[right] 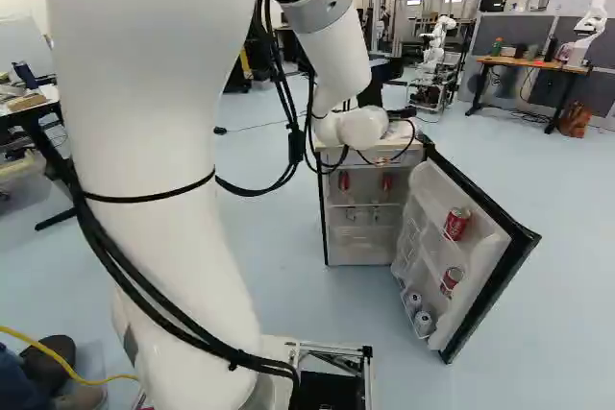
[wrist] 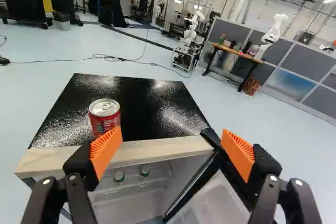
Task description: Grab a drink from the fridge
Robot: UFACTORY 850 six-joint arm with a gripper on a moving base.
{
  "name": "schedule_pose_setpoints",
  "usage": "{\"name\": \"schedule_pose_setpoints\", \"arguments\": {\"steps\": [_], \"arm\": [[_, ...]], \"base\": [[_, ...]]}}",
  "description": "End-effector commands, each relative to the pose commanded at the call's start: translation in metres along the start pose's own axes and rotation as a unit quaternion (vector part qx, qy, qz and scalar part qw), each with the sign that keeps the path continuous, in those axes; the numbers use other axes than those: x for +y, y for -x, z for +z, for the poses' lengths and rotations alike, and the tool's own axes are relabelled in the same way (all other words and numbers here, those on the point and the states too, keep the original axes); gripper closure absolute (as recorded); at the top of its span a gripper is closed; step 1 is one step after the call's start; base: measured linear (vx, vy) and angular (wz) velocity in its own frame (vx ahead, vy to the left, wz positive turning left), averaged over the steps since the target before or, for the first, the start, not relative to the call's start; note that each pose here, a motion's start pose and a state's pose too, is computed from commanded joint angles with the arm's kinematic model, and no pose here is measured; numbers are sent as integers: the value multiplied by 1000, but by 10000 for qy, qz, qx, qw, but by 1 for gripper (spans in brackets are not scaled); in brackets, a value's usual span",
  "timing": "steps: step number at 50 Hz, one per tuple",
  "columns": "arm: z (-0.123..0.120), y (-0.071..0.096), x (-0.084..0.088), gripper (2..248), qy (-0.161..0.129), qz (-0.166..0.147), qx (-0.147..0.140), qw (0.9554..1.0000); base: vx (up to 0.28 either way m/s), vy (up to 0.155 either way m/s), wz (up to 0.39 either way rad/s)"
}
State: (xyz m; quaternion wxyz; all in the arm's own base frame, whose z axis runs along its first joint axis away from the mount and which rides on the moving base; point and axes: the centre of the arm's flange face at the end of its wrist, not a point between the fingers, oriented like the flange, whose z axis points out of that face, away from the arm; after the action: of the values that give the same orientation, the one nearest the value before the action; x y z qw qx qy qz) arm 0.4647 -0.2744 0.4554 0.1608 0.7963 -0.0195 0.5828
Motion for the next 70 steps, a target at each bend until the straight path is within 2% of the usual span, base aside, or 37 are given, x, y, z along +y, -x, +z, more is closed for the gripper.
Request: {"name": "schedule_pose_setpoints", "arguments": {"steps": [16,31,48,70], "arm": [[-6,0,30,3,392,189,-458,9980],[-12,2,59,3,762,452,-938,9916],[-17,2,89,3,1119,790,-1456,9798],[-20,0,126,3,1448,1194,-2080,9600]], "base": [[0,0,0],[0,0,0],[0,0,0],[0,0,0]]}}
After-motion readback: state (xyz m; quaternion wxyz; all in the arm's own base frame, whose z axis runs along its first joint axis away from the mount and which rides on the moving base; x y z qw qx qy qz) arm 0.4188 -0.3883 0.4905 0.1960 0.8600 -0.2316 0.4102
